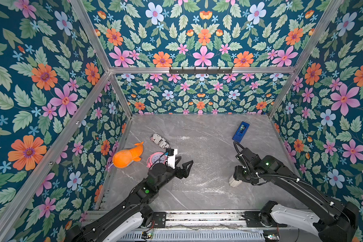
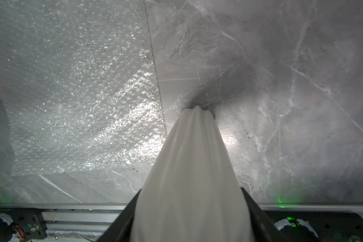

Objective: Wrap vases in bubble wrap
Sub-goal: Pick up the vase from the center of the board.

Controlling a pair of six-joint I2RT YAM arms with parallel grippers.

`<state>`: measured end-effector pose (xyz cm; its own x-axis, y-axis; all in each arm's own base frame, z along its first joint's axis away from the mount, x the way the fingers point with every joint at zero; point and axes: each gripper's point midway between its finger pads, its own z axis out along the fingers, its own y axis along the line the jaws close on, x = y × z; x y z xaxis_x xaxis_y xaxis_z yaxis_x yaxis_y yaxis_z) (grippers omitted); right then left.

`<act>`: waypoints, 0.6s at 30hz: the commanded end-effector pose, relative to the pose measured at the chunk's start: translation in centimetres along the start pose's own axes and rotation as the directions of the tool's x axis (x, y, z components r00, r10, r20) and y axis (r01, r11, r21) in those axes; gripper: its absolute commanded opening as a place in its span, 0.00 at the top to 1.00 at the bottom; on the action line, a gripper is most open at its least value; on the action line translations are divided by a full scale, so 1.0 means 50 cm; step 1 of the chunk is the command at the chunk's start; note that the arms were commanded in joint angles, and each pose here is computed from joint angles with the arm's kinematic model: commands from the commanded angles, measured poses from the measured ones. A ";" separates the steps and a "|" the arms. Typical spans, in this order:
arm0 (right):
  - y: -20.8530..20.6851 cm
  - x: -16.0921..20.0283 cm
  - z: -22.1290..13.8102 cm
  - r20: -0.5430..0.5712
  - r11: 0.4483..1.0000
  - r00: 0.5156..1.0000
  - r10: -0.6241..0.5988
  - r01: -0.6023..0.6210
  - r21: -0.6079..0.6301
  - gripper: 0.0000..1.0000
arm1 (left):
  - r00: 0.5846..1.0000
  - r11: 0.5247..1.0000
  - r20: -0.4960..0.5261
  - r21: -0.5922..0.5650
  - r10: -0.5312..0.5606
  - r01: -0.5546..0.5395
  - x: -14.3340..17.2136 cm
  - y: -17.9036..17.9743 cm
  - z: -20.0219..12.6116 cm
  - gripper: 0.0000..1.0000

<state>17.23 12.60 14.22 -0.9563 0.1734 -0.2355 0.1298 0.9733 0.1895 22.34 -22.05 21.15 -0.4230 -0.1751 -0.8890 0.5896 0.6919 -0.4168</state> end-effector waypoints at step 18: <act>0.264 -0.079 -0.298 0.469 0.526 0.881 0.057 0.373 -0.765 0.55 | 0.612 0.569 0.029 0.337 0.790 -0.751 -0.056 -0.239 0.013 0.00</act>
<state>18.56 20.41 26.40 -0.7922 0.2277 -0.5662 -0.3250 0.6278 0.7072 16.63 -30.31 29.16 0.1113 0.3286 -0.9379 0.9188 0.3256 0.2232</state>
